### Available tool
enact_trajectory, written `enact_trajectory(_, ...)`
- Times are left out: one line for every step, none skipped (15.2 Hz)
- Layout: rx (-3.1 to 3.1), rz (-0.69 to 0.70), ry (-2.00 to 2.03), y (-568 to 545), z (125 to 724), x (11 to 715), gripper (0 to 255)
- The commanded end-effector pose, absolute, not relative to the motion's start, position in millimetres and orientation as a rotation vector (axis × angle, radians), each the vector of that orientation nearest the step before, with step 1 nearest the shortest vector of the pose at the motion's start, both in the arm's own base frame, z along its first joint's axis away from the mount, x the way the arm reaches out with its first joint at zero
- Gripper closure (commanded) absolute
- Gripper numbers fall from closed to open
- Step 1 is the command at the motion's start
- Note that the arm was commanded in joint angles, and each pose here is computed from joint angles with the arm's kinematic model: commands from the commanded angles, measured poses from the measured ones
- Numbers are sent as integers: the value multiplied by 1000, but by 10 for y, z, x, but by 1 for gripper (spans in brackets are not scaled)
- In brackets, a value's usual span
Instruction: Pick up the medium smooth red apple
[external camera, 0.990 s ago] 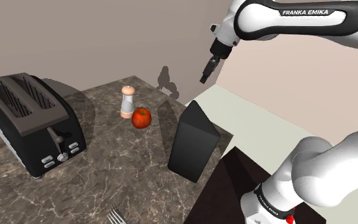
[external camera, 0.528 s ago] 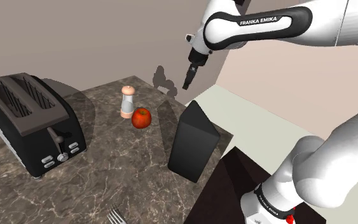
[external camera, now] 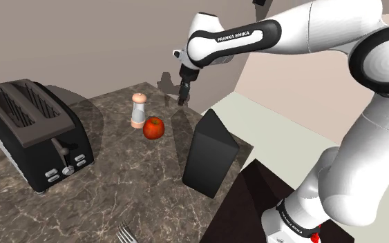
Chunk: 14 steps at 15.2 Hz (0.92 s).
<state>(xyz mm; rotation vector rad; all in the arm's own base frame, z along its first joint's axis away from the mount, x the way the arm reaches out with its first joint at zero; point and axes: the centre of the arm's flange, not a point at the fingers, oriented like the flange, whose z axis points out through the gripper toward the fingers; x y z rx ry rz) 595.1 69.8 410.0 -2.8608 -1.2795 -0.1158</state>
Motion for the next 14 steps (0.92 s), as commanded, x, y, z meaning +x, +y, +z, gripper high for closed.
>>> enact_trajectory(-2822,-101,-1361,822,3919,6082,0)
enact_trajectory(-2802,-94,-1401,895,3830,6154,0)
enact_trajectory(-2781,-87,-1439,970,3740,6224,0)
enact_trajectory(-2761,-79,-1478,1047,3650,6291,0)
enact_trajectory(-2739,-72,-1516,1125,3559,6356,0)
enact_trajectory(-2717,-64,-1554,1205,3468,6418,0)
enact_trajectory(-2695,-57,-1592,1287,3376,6478,0)
enact_trajectory(-2672,-49,-1629,1370,3284,6534,0)
enact_trajectory(-2659,-45,-1650,1417,3233,6565,0)
enact_trajectory(-2659,-45,-1650,1417,3180,6565,0)
enact_trajectory(-2659,-45,-1650,1417,3128,6565,0)
enact_trajectory(-2659,-45,-1650,1417,3075,6565,0)
enact_trajectory(-2659,-45,-1650,1417,3022,6565,0)
enact_trajectory(-2659,-45,-1650,1417,2969,6565,0)
